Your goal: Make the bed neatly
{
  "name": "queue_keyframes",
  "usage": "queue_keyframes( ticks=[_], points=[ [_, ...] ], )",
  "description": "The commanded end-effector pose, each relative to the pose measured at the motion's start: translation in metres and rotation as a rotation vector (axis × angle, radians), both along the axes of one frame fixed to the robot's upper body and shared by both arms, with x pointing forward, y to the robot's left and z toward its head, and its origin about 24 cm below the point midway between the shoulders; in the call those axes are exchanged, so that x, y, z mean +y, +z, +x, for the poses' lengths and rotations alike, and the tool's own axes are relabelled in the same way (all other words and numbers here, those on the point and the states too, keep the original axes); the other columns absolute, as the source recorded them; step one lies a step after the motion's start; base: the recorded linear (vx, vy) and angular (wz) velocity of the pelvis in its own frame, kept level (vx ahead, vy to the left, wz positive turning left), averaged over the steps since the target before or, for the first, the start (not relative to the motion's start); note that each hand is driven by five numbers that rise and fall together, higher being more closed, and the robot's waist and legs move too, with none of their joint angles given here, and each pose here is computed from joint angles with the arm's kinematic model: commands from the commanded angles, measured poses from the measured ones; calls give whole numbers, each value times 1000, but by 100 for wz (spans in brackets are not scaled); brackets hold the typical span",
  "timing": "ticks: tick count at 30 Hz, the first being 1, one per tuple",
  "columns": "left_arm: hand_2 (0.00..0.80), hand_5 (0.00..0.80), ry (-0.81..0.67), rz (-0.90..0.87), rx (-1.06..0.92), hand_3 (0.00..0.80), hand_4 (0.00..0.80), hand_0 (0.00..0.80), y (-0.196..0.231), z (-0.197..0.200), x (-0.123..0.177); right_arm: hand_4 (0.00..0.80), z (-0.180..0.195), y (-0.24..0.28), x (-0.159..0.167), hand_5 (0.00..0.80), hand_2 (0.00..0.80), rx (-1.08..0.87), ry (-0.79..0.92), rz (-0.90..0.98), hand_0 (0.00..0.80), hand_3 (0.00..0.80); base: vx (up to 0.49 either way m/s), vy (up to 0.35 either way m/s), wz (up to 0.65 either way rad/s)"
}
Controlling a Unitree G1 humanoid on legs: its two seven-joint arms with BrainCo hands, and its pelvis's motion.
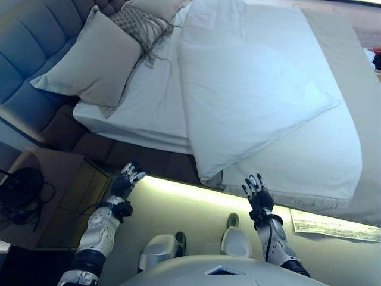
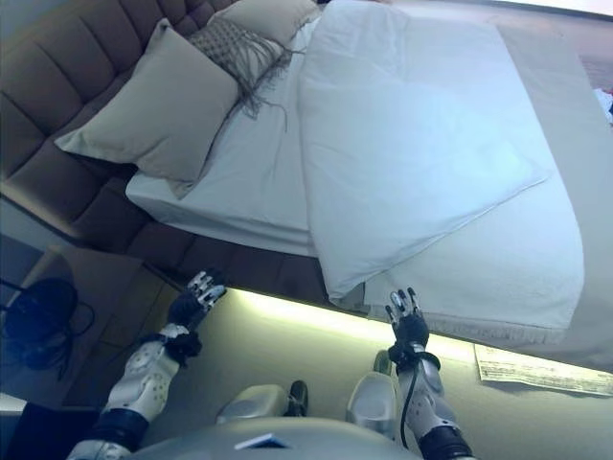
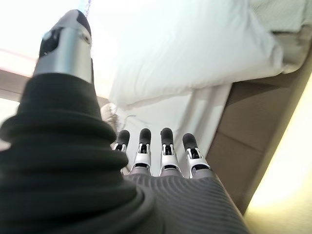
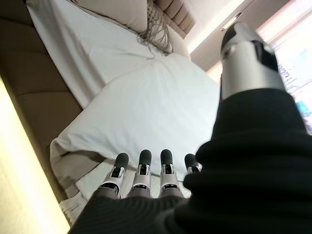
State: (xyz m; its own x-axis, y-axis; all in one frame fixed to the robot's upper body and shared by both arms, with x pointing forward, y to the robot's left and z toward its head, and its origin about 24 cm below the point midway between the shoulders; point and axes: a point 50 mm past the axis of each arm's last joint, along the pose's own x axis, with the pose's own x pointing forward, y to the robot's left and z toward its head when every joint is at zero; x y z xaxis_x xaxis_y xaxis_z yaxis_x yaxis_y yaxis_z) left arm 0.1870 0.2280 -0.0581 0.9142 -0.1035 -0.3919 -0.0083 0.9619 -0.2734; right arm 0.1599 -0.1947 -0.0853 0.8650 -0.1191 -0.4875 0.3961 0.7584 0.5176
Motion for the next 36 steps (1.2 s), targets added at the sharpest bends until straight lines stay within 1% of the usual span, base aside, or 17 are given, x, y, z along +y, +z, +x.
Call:
queue_keyframes(
  ticks=[1,4,6,10,15,19,29,36],
  points=[
    [0,0,-29,24,-134,0,0,0,25,9,6,0,3,10,-11,0,0,-72,17,-33,0,0,408,-351,39],
    [0,0,-15,0,-109,0,0,0,21,-3,10,0,1,14,-14,0,0,-59,18,-40,0,0,378,-340,31],
    [0,0,-32,1,-114,0,0,0,22,-7,12,0,5,20,-17,0,0,-87,36,-38,0,0,316,-337,3],
    [0,0,-23,-7,-119,0,0,0,22,-12,6,0,6,21,-25,0,0,-76,51,-53,0,0,263,-293,-9],
    [0,0,-35,-22,-119,0,0,0,19,-7,-2,0,2,17,-32,0,0,-53,42,-74,0,0,186,-261,-8],
    [0,0,-102,-20,-126,0,0,0,21,0,-15,0,2,17,-38,0,0,-69,3,-66,0,0,126,-201,22],
    [0,0,-186,-36,-136,0,0,0,23,12,-30,0,-8,20,-37,0,0,-65,-28,-53,0,0,166,26,18],
    [0,0,-188,-34,-80,0,0,0,15,2,-25,0,-14,13,-34,0,0,-38,-10,-48,0,0,339,79,-27]
  ],
)
